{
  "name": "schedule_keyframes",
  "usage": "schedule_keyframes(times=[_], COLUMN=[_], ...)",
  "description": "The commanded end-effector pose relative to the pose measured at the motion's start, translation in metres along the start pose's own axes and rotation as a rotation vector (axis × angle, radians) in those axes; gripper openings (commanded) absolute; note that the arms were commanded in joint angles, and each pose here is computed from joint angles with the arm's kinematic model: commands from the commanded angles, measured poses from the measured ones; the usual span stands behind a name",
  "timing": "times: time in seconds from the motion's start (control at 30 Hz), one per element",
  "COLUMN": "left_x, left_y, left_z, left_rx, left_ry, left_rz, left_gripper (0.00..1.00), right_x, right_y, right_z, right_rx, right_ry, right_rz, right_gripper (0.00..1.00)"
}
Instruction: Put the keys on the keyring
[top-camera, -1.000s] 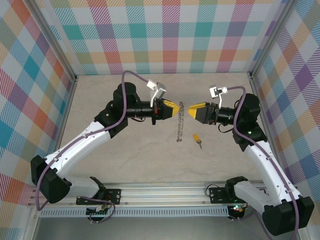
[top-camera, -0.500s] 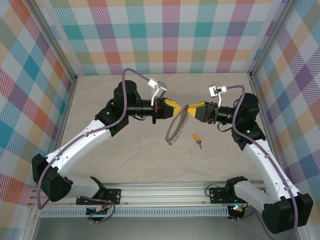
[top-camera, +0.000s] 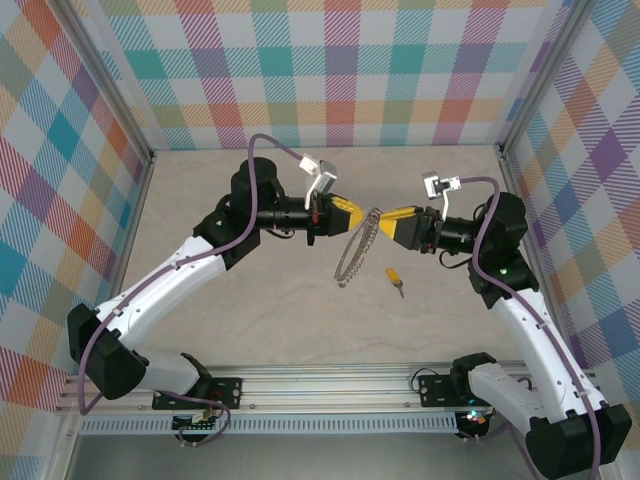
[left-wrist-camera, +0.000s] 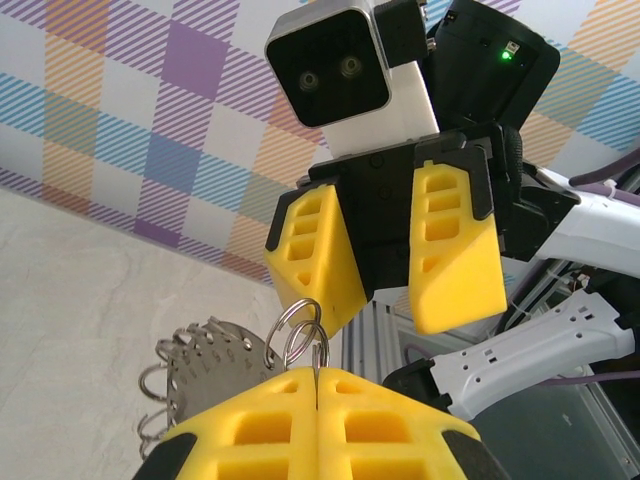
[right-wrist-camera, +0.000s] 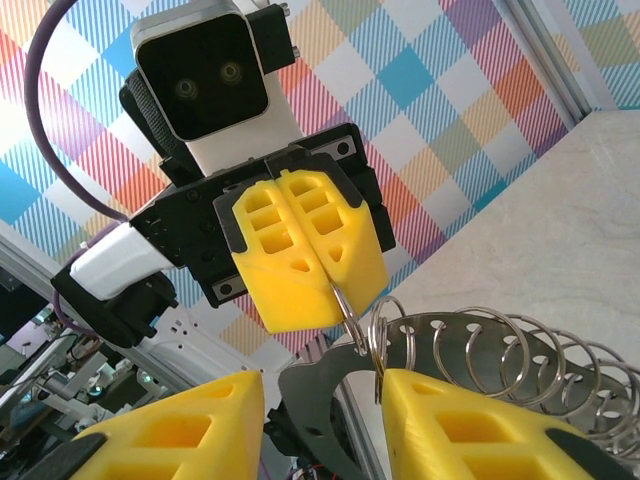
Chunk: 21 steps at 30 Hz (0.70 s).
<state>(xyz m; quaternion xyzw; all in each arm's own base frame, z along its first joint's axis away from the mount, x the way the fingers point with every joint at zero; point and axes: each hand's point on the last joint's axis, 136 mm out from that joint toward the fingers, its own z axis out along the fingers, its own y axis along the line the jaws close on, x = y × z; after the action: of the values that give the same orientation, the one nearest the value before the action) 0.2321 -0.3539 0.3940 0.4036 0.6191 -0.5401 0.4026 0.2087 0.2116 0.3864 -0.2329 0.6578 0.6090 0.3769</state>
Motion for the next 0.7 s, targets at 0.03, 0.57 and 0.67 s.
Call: schedule_keyframes(times=[0.03,0.57,0.67], left_x=[-0.023,-0.023,-0.022], left_y=[-0.013,-0.018,-0.018], left_z=[-0.004,-0.008,-0.008], left_rx=[0.039,0.048,0.05], left_ry=[-0.04,-0.037,-0.035], left_rz=[0.052,0.052,0.051], left_gripper=[0.0,0.0,0.0], right_x=[-0.013,-0.015,-0.017], right_y=[0.017,0.021,0.019], right_z=[0.0,-0.005,-0.003], right_rx=[-0.034,0.02,0.004], right_ry=[-0.01,-0.032,-0.037], right_rz=[-0.066,-0.079,-0.066], right_gripper=[0.35,0.34,0.35])
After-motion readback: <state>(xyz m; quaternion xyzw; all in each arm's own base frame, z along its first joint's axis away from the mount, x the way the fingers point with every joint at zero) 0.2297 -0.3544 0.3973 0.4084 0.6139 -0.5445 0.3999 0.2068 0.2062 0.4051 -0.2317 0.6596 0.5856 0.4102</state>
